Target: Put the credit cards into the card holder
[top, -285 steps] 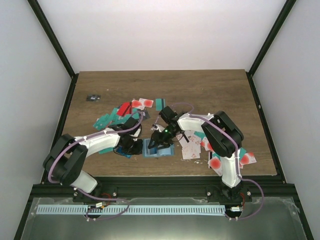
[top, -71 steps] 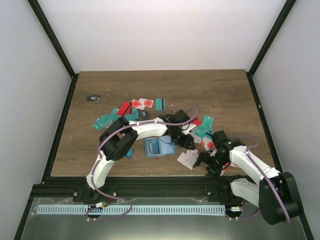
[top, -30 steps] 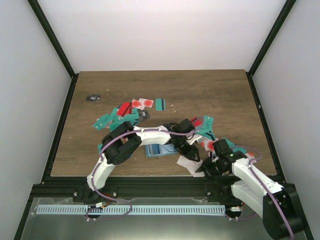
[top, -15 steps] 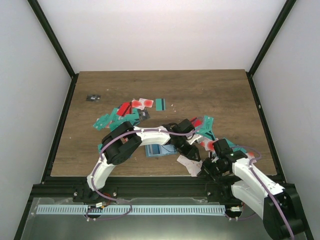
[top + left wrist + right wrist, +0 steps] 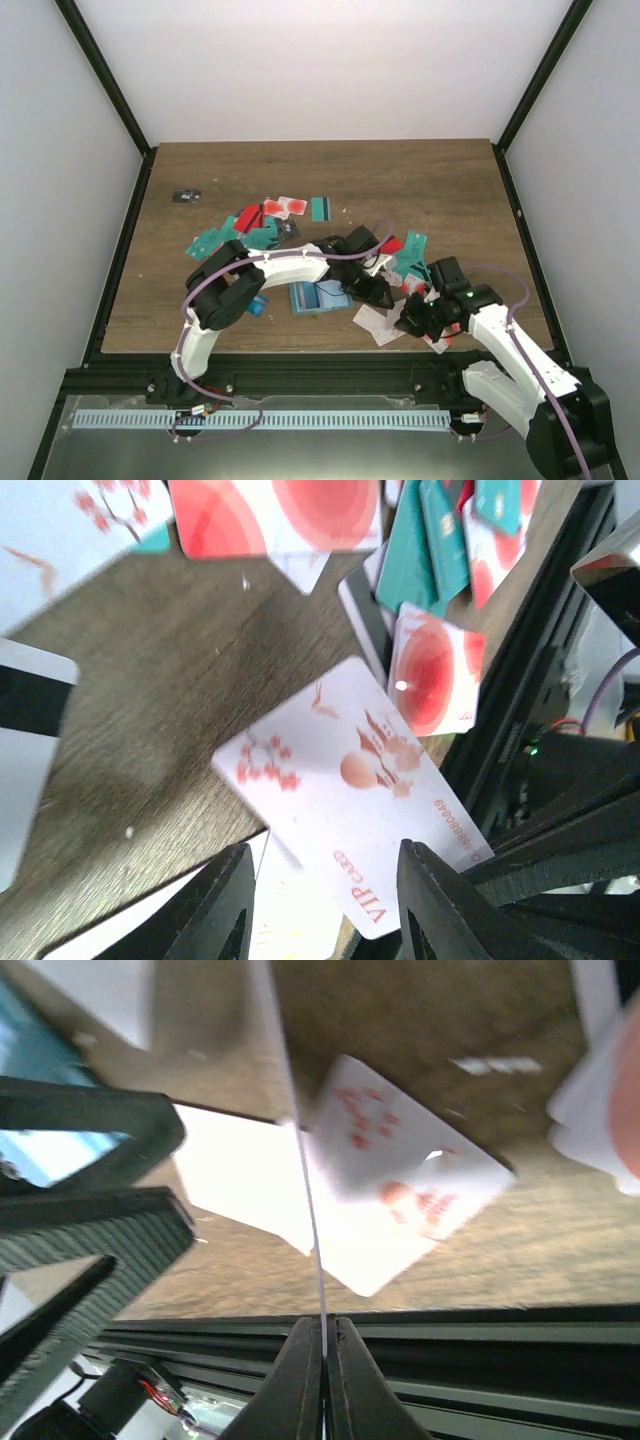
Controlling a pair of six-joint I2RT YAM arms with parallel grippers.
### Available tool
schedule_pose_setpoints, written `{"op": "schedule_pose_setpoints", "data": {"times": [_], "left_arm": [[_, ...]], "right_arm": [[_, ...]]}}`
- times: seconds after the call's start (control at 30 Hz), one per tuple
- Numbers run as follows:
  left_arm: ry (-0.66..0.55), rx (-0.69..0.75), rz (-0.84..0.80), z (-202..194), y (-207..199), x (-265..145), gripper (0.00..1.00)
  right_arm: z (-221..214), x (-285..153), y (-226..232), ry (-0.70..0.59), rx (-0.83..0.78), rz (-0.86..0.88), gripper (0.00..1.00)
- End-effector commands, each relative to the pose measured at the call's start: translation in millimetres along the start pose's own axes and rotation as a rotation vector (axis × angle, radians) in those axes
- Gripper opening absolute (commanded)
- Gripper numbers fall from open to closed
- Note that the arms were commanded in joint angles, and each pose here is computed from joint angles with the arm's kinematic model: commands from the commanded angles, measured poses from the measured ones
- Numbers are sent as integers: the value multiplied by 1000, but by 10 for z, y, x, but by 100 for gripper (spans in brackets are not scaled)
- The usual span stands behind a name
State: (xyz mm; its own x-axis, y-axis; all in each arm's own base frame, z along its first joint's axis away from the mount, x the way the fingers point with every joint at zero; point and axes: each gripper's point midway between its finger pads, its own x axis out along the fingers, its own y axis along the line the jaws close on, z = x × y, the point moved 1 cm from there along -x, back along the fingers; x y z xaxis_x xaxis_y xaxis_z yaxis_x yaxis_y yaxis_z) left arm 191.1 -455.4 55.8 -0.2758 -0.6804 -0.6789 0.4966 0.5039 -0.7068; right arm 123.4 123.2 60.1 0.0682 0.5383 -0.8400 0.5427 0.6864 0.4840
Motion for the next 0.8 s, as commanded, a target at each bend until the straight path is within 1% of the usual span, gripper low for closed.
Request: {"op": "schedule_pose_setpoints", "data": {"times": [0.0,0.17,0.3,0.47,0.6,0.7,0.77], "left_arm": [[-94,-30,4,196,-146,-447,42],[-198,-49,53,352,-125,-962,42],[-288,-65,90,413,-101,-1439,42],[-423,-141,152,439,59,-2099,42],[-535,-198,147,400,195,-2599,43],[-593,-203,133,366,201,-2889,44],[-632,-194,116,352,151,-3080,48]], "right_arm": [[182,-258,314,-120,-103,43,1],[266,-493,647,-186,-189,114,1],[347,-707,921,-264,-248,186,1],[401,-977,1311,-342,-324,311,1],[438,-1203,1617,-402,-392,402,1],[433,-1407,1886,-448,-471,492,1],[412,-1575,2081,-484,-533,557,1]]}}
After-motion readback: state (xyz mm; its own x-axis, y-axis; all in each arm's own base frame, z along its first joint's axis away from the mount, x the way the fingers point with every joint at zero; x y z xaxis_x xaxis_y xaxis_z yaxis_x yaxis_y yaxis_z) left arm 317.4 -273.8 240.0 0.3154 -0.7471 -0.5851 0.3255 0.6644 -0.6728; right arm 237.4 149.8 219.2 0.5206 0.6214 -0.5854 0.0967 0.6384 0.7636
